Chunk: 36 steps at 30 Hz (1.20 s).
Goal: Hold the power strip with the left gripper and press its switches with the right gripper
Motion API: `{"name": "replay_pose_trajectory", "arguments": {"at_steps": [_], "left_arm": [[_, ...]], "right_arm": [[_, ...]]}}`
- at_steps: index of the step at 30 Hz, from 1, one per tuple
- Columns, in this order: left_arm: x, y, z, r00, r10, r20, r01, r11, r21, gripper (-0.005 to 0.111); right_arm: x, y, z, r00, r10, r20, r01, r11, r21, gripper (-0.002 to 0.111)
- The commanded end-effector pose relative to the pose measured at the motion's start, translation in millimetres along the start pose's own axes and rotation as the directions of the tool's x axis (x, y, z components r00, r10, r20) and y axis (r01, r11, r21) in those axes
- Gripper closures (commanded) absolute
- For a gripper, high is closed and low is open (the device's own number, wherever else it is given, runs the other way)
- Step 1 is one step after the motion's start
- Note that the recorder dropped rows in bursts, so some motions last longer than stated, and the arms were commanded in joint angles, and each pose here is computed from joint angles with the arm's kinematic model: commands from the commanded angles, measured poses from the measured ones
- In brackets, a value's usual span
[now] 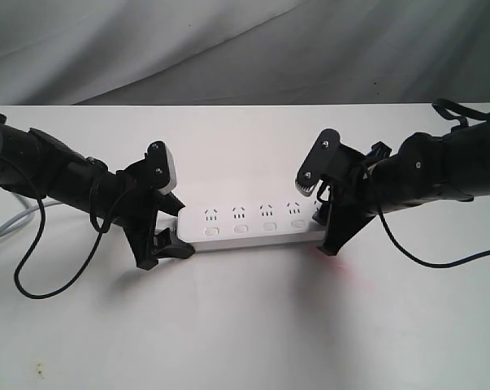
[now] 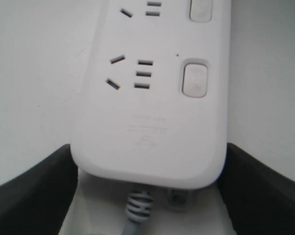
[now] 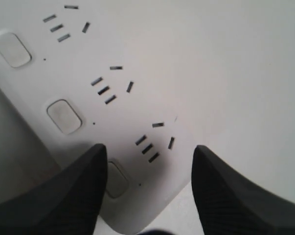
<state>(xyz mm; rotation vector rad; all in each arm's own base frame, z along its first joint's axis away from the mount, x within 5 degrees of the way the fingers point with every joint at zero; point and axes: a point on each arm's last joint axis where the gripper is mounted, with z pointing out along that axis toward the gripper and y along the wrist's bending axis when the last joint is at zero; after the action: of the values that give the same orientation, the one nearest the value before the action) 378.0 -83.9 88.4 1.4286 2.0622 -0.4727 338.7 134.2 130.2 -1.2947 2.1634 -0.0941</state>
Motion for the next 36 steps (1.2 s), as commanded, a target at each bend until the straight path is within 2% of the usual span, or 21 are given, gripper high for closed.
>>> {"name": "replay_pose_trajectory", "arguments": {"at_steps": [1,36], "left_arm": [[-1.7,-0.9,1.3,1.000,0.011,-0.002,-0.011,1.000,0.002,0.047],[-1.7,-0.9,1.3,1.000,0.011,-0.002,-0.011,1.000,0.002,0.047]], "right_arm": [[6.9,6.2,7.4,0.999,0.000,-0.035,-0.001,0.999,-0.038,0.059],[3.9,-2.7,-3.4,1.000,0.006,-0.010,-0.006,1.000,-0.003,0.059]]}}
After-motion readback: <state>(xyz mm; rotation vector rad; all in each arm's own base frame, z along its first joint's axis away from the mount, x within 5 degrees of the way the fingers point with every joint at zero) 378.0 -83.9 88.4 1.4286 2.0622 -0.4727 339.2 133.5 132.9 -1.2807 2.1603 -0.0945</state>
